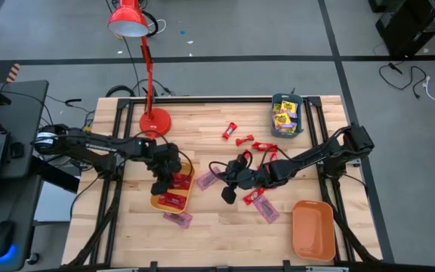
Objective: Sort candy
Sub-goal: Put the red candy pack into the yellow bin, then adjust the yellow bin
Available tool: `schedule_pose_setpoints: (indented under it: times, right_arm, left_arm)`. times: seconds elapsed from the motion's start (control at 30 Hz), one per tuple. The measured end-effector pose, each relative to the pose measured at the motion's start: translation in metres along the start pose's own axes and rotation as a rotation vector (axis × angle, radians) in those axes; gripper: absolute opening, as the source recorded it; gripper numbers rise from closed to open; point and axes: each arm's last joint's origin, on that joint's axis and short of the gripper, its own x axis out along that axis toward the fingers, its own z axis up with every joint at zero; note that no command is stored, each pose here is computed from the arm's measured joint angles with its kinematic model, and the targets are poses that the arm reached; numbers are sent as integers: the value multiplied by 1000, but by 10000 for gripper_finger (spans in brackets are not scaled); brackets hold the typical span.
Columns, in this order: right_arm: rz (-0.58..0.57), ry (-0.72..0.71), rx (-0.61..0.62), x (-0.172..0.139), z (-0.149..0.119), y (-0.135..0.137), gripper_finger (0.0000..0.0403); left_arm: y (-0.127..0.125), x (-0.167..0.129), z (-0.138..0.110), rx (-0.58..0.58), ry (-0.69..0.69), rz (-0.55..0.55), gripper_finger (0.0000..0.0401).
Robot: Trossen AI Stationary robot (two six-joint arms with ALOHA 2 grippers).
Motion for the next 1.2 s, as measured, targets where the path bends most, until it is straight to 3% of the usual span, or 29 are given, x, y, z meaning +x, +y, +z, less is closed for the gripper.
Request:
schedule_pose_setpoints:
  times: [0.23, 0.57, 0.93, 1.2]
  right_arm:
    - [43, -80, -64, 6, 4, 5, 0]
    - [46, -132, -75, 38, -6, 6, 0]
    - [-4, -141, -122, 94, 2, 10, 0]
    - [-39, -110, -107, 101, 0, 3, 0]
  left_arm:
    - [-7, -16, 15, 21, 14, 30, 146]
    - [-14, -41, 32, 76, 11, 188, 146]
    - [-32, -91, 20, 113, -211, 270, 145]
    - [-46, -132, -1, 146, -411, 302, 145]
